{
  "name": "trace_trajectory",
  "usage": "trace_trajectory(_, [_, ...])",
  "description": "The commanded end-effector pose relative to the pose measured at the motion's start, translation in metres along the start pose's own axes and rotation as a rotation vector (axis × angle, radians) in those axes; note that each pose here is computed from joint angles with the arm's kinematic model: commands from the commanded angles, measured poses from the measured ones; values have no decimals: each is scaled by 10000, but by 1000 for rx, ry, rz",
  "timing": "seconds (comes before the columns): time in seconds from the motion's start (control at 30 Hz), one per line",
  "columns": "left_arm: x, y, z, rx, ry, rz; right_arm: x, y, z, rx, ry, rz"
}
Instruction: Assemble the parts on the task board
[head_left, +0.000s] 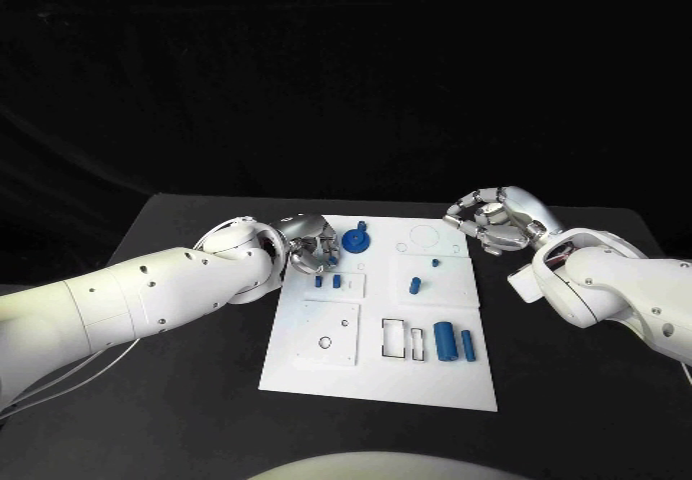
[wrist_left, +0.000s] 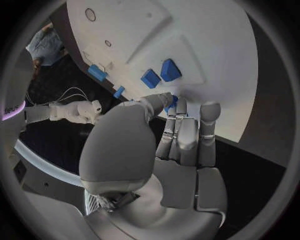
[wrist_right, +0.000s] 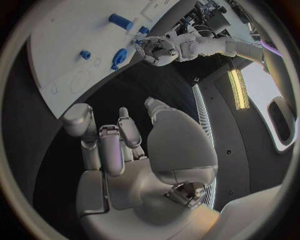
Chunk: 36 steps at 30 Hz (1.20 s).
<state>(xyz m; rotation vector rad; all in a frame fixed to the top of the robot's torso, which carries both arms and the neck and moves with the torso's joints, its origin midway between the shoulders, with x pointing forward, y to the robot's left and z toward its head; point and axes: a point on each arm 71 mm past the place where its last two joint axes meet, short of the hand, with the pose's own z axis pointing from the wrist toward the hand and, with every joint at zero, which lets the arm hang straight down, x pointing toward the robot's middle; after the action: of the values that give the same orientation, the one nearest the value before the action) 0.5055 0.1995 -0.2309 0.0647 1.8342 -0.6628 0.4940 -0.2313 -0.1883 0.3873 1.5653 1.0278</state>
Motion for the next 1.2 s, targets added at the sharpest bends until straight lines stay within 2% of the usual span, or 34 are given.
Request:
trace_trajectory(0.03, [50,-20,9,-19,36,2,11,11,0,-12,7,-5])
trace_trajectory(0.2, [85,-21,9,-47,79,-1,7,8,-2,-12,5,-6])
trace_trajectory(0.4, [95,-22,6,-55,93,-1,5,6,-3,-13,5,-5])
trace_trajectory(0.8, [90,-30,1,-48,86,-5,-4,-1,-5,-12,2,-5])
trace_trajectory(1.2, [82,7,-7,-70,83,-4,-6,-7,-6,-9,2,-6])
